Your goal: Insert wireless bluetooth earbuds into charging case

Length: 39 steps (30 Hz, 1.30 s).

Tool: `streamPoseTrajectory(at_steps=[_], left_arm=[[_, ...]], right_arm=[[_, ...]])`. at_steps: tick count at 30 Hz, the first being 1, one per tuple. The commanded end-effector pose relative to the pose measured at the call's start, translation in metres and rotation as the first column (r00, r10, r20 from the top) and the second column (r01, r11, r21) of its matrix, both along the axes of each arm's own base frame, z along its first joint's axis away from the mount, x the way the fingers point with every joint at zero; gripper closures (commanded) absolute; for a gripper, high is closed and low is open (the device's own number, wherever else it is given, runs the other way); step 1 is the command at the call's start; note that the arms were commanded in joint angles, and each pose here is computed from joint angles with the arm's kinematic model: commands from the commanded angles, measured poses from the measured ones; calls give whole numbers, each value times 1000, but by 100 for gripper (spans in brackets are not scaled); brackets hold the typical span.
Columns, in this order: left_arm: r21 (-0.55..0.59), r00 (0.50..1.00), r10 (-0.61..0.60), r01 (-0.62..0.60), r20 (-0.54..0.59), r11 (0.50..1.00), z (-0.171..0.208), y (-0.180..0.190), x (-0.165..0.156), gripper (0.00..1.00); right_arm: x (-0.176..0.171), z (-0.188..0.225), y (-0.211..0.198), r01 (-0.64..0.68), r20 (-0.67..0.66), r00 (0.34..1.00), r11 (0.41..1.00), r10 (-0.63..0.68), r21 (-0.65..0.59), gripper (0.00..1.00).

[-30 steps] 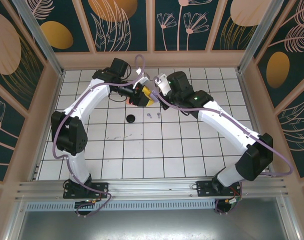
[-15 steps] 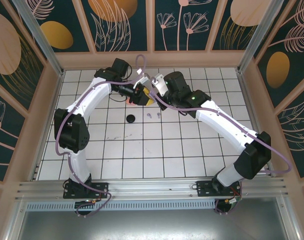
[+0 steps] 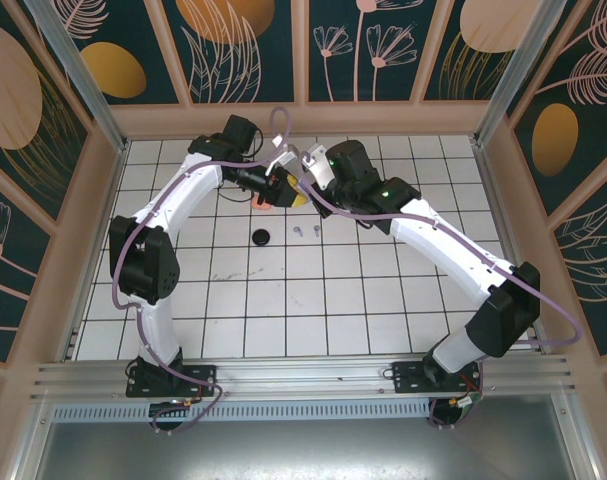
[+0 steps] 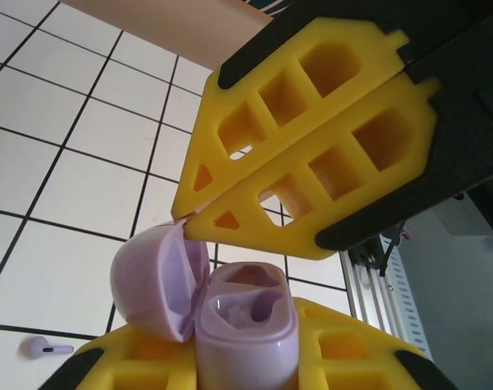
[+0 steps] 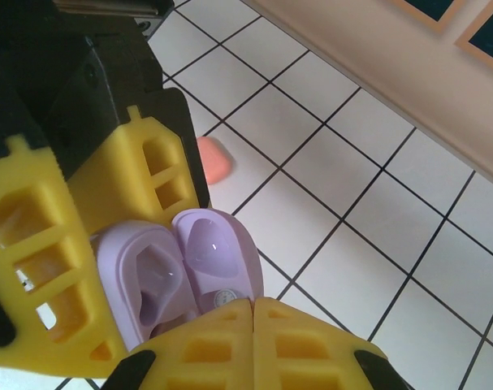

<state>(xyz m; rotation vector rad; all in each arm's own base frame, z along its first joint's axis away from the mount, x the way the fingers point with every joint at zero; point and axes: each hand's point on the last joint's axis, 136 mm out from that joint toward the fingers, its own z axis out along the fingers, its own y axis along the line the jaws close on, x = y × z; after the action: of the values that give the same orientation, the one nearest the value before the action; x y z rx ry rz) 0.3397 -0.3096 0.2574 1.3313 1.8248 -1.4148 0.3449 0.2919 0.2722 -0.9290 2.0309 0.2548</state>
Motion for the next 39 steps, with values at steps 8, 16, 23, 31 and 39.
streamPoseTrajectory(at_steps=[8, 16, 23, 31, 39], left_arm=[[-110, 996, 56, -48, 75, 993, 19, -5, 9, 100], [-326, 842, 485, -402, 236, 856, 67, 52, 42, 100], [-504, 609, 736, -555, 296, 662, 96, 94, 34, 100], [-624, 544, 814, -567, 206, 537, 115, 114, 14, 100], [-661, 505, 841, -567, 194, 492, 123, 123, 9, 100]], right_arm=[[-1, 48, -4, 48, 26, 998, 991, -51, 128, 65], [-22, 45, -36, 135, -142, 985, 939, -93, 317, 58], [-7, -53, -27, 268, -385, 908, 935, -165, 232, 50], [19, -150, 1, 289, -541, 809, 957, -230, 26, 50], [31, -197, 25, 233, -541, 796, 962, -272, -140, 50]])
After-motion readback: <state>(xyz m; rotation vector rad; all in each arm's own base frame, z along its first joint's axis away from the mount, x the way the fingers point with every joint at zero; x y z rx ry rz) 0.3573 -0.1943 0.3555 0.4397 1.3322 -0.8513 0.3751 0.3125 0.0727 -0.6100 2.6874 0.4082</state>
